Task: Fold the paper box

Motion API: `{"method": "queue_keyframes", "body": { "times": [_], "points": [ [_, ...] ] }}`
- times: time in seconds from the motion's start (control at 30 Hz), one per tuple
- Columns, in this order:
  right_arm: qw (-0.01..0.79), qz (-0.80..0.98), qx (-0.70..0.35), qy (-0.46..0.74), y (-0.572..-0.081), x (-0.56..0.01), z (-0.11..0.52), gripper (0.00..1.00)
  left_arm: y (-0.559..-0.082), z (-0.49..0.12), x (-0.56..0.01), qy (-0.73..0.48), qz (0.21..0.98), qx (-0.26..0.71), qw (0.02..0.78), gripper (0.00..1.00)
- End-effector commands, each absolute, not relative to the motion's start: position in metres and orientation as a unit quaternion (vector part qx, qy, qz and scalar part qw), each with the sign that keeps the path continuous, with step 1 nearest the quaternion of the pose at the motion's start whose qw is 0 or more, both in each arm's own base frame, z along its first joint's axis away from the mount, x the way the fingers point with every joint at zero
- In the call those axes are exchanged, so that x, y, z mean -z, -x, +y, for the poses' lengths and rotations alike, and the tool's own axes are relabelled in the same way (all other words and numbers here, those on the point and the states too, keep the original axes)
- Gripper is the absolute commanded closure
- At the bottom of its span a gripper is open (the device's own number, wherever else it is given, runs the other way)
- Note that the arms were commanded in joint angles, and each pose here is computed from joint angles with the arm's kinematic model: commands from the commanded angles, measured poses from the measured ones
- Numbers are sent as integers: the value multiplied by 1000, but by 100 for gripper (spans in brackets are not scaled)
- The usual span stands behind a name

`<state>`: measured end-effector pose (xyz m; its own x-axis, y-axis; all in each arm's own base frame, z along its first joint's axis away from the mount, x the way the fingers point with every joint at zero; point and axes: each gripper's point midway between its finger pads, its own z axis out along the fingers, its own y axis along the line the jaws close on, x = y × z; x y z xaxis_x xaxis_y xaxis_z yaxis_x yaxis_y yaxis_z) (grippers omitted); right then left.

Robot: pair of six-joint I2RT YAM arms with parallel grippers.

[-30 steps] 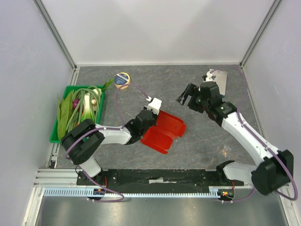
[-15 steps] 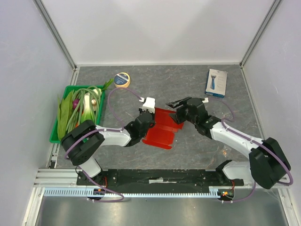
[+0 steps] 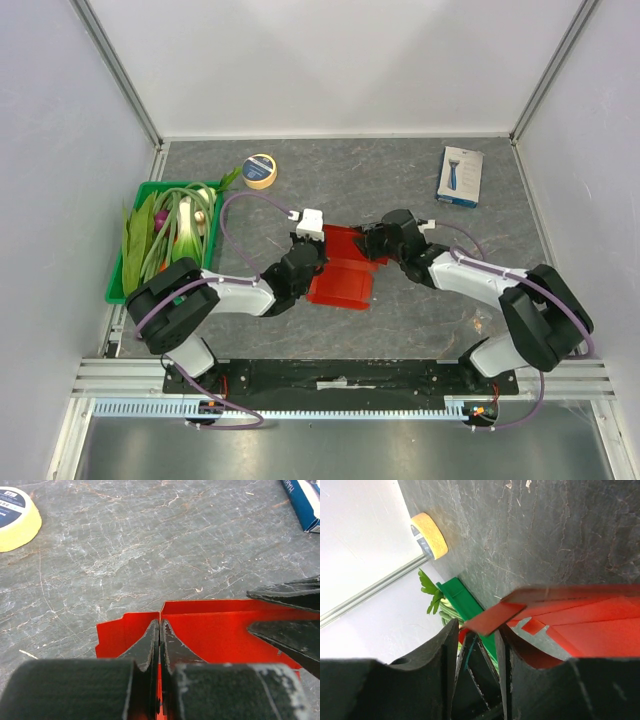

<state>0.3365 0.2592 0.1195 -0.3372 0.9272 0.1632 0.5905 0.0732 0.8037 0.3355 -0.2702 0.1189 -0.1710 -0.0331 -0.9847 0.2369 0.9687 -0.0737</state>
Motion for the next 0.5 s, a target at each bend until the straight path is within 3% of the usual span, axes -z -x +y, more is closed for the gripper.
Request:
{"method": "queue_keyframes", "body": {
  "times": [0.0, 0.13, 0.23, 0.37, 0.43, 0.47],
  "points": [
    [216, 669, -448, -553, -358, -143, 270, 59, -338, -270, -148, -40, 725, 121, 677, 98],
    [212, 665, -453, -554, -360, -141, 274, 68, -336, -272, -147, -47, 722, 122, 680, 98],
    [212, 664, -454, -556, -361, -140, 275, 89, -334, -273, -147, -51, 718, 123, 683, 98],
    [209, 667, -454, -553, -359, -131, 277, 100, -331, -270, -143, -49, 722, 126, 679, 98],
    [212, 665, -465, -545, -358, -125, 277, 100, -327, -268, -134, -59, 737, 118, 663, 88],
    [217, 671, -466, -535, -357, -122, 277, 100, -323, -271, -143, -55, 739, 139, 657, 64]
  ]
}}
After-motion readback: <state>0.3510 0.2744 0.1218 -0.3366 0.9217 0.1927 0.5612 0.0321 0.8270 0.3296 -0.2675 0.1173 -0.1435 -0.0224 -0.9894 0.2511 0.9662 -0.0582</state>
